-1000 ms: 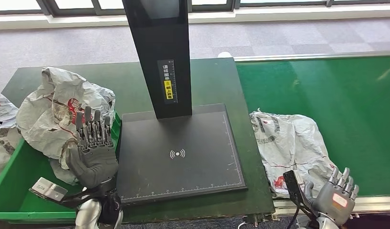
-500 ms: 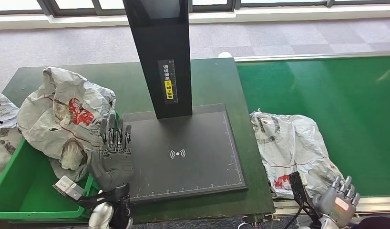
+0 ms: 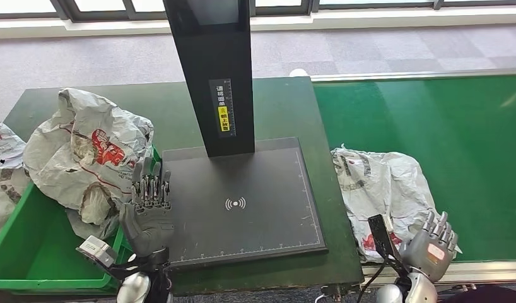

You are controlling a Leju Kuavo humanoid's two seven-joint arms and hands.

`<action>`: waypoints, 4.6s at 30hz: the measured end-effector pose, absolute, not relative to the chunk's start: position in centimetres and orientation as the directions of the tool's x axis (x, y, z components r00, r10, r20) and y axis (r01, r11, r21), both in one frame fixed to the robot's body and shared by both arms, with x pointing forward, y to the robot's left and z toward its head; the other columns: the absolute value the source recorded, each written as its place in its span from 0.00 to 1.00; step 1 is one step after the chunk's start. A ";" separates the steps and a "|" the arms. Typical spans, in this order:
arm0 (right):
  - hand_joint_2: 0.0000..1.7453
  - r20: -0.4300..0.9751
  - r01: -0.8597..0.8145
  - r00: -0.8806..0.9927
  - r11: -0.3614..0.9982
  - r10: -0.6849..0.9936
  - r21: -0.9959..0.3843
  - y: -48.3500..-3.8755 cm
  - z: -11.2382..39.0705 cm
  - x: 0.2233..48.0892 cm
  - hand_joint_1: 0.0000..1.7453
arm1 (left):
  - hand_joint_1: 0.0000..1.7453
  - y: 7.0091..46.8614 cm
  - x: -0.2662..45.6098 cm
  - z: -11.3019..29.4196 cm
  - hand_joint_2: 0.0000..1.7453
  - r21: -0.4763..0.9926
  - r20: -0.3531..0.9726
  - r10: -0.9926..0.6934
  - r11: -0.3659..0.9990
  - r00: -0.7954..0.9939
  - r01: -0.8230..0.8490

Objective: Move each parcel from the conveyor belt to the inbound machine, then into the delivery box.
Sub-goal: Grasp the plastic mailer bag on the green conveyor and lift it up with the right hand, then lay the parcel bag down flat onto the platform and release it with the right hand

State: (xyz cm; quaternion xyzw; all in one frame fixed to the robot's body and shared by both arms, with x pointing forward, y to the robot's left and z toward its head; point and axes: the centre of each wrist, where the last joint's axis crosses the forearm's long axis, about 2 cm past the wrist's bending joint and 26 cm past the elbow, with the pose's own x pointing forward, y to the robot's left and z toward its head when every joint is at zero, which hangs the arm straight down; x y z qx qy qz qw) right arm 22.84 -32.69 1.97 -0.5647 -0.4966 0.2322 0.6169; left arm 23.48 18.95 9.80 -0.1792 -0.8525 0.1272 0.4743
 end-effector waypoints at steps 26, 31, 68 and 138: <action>1.00 0.269 -0.131 0.427 0.354 0.863 -0.926 -29.1 -0.2 19.0 0.00 | 0.00 16.7 22.5 5.1 0.00 -0.422 0.849 0.484 0.863 -0.212 0.278; 1.00 0.266 -0.130 0.432 0.351 0.862 -0.927 -29.3 0.2 19.9 0.75 | 0.00 16.4 23.4 5.6 0.00 -0.383 0.851 0.463 0.870 -0.249 0.311; 1.00 0.510 0.360 0.369 0.386 0.777 -0.849 -30.6 3.0 18.5 1.00 | 0.00 16.5 27.0 8.9 0.00 -0.296 0.849 0.405 0.897 -0.340 0.329; 1.00 0.774 -0.189 -0.417 0.788 0.477 -0.587 -12.2 4.0 21.9 0.97 | 0.00 16.3 27.4 8.3 0.00 -0.315 0.838 0.396 0.913 -0.376 0.261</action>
